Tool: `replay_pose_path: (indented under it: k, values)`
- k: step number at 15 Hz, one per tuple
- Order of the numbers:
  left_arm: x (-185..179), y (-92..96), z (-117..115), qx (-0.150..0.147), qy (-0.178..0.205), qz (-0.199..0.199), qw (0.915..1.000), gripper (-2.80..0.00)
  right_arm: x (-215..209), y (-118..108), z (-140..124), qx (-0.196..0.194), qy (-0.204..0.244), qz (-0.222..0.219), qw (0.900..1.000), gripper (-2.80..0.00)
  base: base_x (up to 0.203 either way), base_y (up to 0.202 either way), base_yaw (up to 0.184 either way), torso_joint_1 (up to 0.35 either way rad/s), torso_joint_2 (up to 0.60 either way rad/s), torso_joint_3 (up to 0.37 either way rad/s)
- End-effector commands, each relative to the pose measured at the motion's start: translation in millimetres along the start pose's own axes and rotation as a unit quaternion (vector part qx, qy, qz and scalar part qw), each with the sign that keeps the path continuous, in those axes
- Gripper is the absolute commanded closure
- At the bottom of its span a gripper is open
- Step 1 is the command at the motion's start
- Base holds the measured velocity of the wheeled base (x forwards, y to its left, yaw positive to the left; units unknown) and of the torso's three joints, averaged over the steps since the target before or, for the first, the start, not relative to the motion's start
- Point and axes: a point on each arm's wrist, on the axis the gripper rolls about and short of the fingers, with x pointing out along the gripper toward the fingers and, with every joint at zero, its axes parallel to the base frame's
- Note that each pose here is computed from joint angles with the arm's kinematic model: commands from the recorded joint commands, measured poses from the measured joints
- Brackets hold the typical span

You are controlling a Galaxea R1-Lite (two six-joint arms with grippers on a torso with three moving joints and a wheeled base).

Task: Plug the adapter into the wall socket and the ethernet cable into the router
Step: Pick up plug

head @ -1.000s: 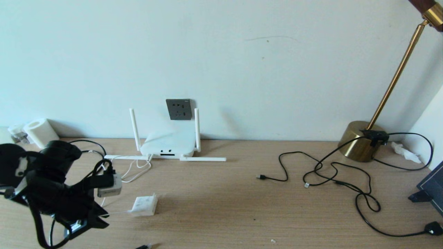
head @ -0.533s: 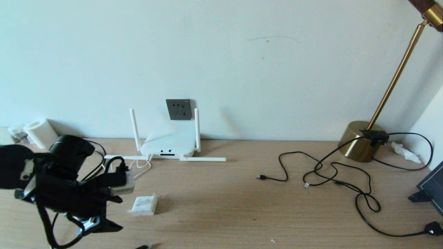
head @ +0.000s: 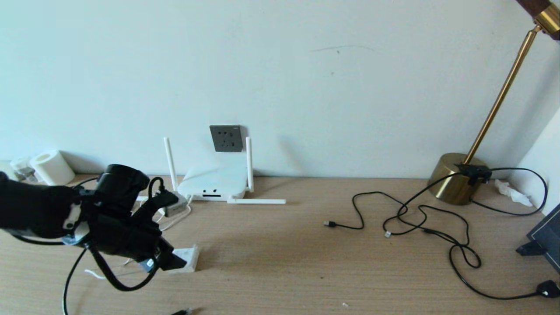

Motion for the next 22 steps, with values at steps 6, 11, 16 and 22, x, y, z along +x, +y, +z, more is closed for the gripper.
replay_pose_path:
  k: [6, 11, 16, 22]
  values:
    - [15.0, -28.0, 24.6, -0.179, 0.008, -0.025, 0.9834, -2.8, 0.0, 0.0, 0.0, 0.0, 0.0, 0.0, 1.0, 0.0, 0.0, 0.0, 0.0, 0.0, 0.0, 0.0]
    - [22.6, -25.5, 18.6, -0.189, 0.04, 0.008, 0.9811, -2.8, 0.0, 0.0, 0.0, 0.0, 0.0, 0.0, 1.0, 0.0, 0.0, 0.0, 0.0, 0.0, 0.0, 0.0]
    - [18.1, -26.6, 15.4, -0.19, 0.054, 0.016, 0.9802, -2.8, 0.0, 0.0, 0.0, 0.0, 0.0, 0.0, 1.0, 0.0, 0.0, 0.0, 0.0, 0.0, 0.0, 0.0]
    - [20.1, -31.4, 10.4, -0.203, 0.06, 0.018, 0.9771, -2.8, 0.0, 0.0, 0.1, 0.0, -0.001, 0.0, 1.0, 0.0, 0.0, 0.0, 0.0, 0.0, 0.0, 0.0]
